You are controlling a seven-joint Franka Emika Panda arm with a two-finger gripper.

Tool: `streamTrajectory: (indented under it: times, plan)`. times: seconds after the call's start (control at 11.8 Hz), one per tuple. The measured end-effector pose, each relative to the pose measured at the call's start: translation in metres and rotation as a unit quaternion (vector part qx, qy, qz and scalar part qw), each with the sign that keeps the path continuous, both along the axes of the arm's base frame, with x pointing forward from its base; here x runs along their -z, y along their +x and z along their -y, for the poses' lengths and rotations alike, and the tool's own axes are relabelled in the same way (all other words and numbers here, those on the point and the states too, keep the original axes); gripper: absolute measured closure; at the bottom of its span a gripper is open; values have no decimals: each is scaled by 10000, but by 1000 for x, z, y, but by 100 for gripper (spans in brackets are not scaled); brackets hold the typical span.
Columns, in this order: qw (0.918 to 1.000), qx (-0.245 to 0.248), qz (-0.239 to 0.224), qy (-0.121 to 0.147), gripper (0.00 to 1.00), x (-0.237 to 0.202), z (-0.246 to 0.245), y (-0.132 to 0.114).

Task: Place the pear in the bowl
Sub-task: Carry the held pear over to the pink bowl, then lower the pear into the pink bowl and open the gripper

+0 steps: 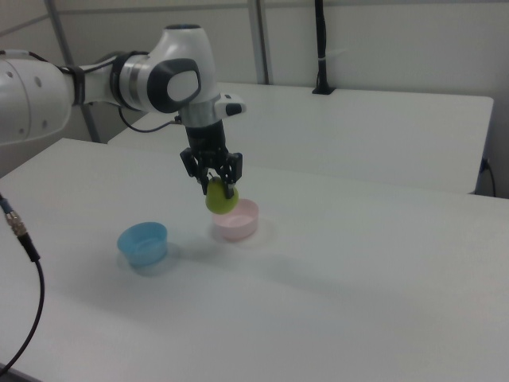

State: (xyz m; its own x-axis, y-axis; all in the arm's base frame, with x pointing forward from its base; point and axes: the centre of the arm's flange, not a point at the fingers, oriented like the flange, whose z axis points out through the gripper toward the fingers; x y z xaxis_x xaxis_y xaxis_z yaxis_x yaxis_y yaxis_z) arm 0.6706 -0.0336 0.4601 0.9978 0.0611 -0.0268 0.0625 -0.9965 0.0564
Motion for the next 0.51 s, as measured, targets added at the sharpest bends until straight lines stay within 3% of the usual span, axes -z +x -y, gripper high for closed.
streamTrajectory:
  times: [0.26,0.51]
  plan:
    - [9993,234,190,-227,41,53,-30,35]
    - [9979,400,383,-339,41,86,-38,50]
